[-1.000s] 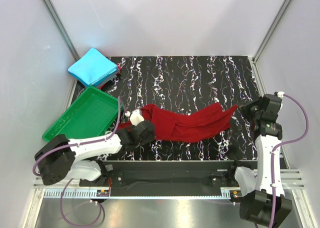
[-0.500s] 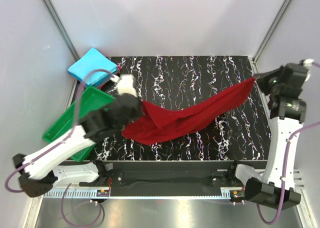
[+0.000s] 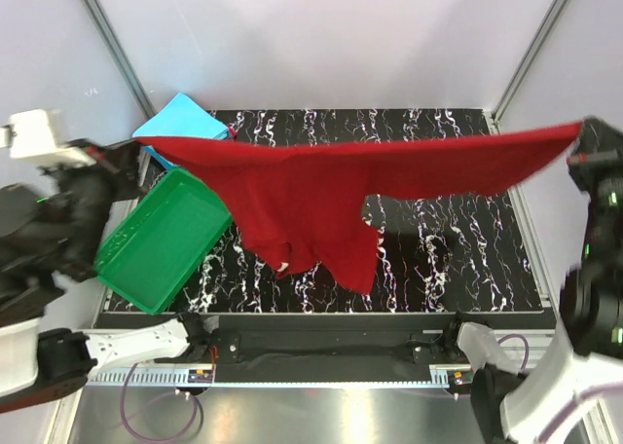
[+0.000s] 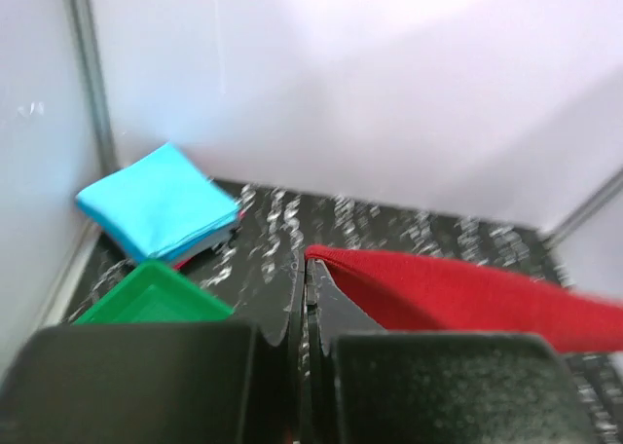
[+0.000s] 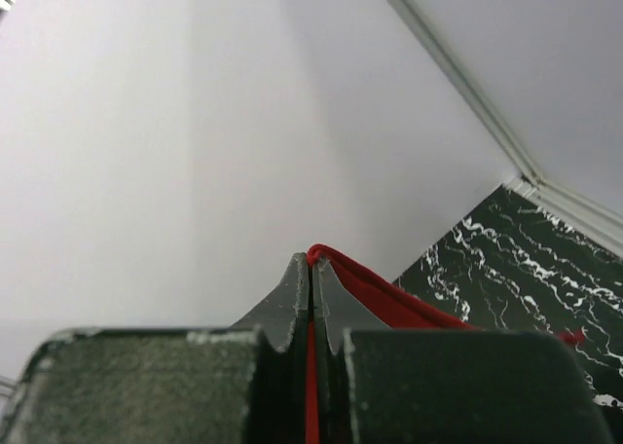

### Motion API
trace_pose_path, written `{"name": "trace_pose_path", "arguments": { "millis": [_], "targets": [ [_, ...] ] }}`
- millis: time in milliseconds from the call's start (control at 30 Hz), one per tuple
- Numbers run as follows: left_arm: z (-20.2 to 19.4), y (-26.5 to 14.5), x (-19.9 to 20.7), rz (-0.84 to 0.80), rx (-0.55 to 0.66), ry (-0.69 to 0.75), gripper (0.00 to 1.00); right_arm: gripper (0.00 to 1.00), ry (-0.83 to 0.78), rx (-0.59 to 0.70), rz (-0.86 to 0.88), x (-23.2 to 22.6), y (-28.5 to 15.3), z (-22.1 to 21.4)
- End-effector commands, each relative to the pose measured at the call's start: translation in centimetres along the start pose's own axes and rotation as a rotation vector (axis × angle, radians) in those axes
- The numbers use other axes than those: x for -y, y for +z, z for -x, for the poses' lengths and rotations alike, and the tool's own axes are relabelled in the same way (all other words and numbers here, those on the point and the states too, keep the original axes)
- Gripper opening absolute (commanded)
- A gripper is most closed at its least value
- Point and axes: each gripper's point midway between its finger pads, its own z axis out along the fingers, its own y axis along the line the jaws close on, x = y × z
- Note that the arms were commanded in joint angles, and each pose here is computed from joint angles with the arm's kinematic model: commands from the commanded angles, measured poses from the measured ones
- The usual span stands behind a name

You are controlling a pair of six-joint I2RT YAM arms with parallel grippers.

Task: Fold and stack the t-shirts
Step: Flatten the tshirt out

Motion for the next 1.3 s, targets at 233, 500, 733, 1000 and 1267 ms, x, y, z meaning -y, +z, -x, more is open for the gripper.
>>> {"name": "trace_pose_path", "arguments": {
  "millis": [233,500,733,1000,1267],
  "targets": [
    [4.5,-1.1,1.7,-0.192,0.226,0.006,0.00,0.00,-0.002,0.039,-0.057,1.5,-2.0,0.5],
    [-0.1,7.4,7.4,-0.135,0.183,0.238,0.00,0.00,-0.069,-0.092,-0.089,3.3,8.4,-4.2],
    [1.6,15.5,6.8,0.003,0.237,0.326,0.00,0.00,-0.121,-0.110,-0.084,3.3,15.1,-5.2],
    [8.2,12.8,7.1,-0.023,0.410,0.218,0.00,0.00,-0.117,-0.035,-0.029,0.7,13.3,-2.1],
    [10.6,3.9,4.8,-0.163,0.545,0.053,0.00,0.00,-0.092,0.032,0.023,-0.5,5.5,0.3]
  ]
}}
